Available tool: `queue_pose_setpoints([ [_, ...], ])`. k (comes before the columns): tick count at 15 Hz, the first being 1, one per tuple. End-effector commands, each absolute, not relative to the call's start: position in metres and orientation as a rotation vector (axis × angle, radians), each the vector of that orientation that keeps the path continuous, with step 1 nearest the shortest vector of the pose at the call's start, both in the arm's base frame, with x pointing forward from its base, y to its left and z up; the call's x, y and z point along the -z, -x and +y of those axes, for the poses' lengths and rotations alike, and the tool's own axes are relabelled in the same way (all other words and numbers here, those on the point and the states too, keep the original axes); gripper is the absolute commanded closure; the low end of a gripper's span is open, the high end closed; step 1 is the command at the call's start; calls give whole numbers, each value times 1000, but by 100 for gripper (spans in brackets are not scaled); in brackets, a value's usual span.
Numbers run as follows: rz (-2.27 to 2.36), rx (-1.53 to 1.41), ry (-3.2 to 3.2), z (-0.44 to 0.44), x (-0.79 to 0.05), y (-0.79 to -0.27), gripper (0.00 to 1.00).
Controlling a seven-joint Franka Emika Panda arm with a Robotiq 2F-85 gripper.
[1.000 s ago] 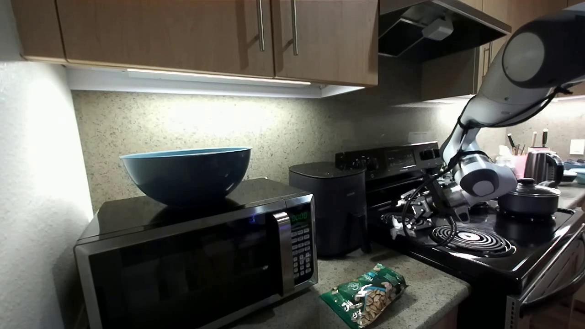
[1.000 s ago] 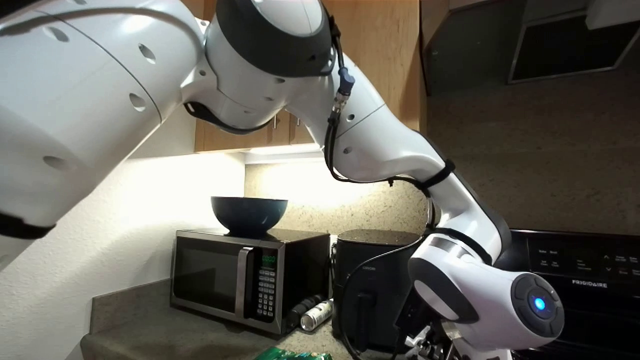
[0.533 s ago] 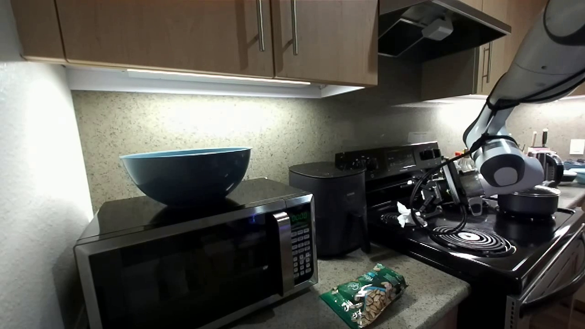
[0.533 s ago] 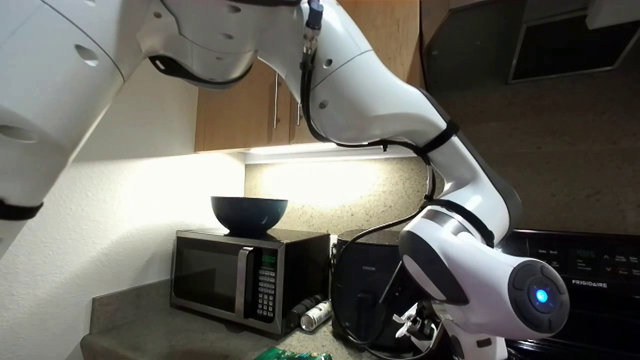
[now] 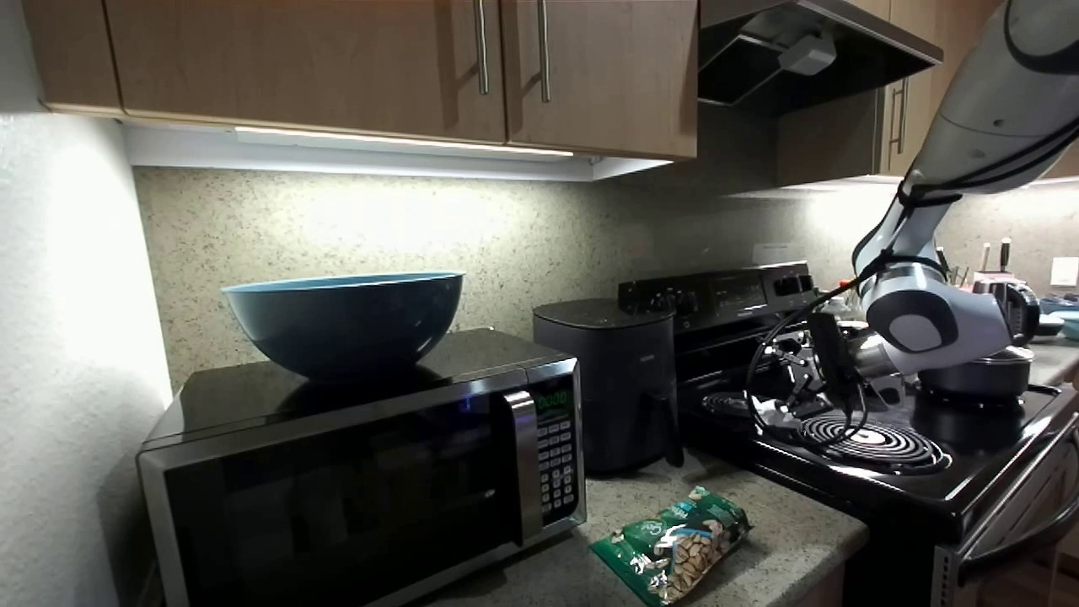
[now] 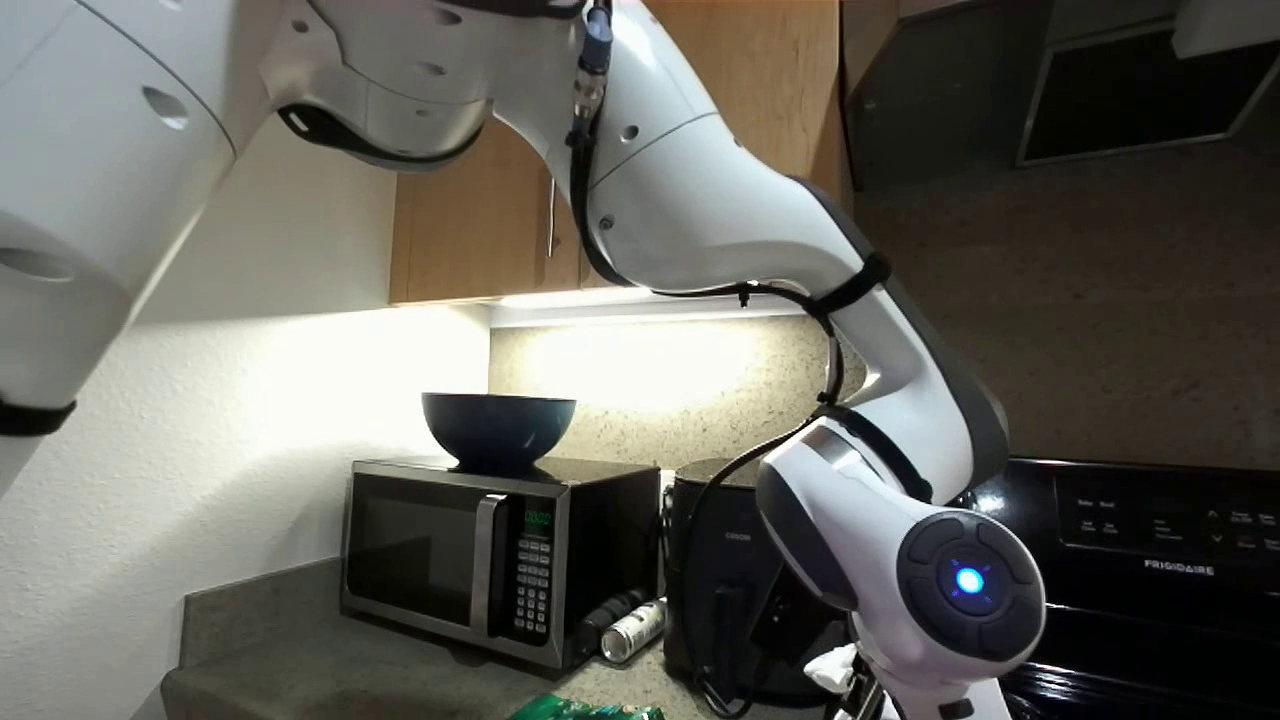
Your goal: Use the tissue to wipe the airfryer
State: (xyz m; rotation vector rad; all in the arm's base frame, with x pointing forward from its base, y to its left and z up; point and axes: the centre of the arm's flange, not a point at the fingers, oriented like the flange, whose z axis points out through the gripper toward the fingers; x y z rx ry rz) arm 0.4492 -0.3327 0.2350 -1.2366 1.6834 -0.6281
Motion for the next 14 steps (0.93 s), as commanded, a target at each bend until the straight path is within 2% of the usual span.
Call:
queue_pose_setpoints([
  [1,1631,741,1207,-320,-242,-440,0],
  [2,1585,779,1199,-319,-240,-445,0],
  [3,1727,864,1253,-328,-225,-451,0],
  [7,1721,923,1227,-327,-234,-447,0],
  [14,1607,882,1180,-331,-246,-457,0],
])
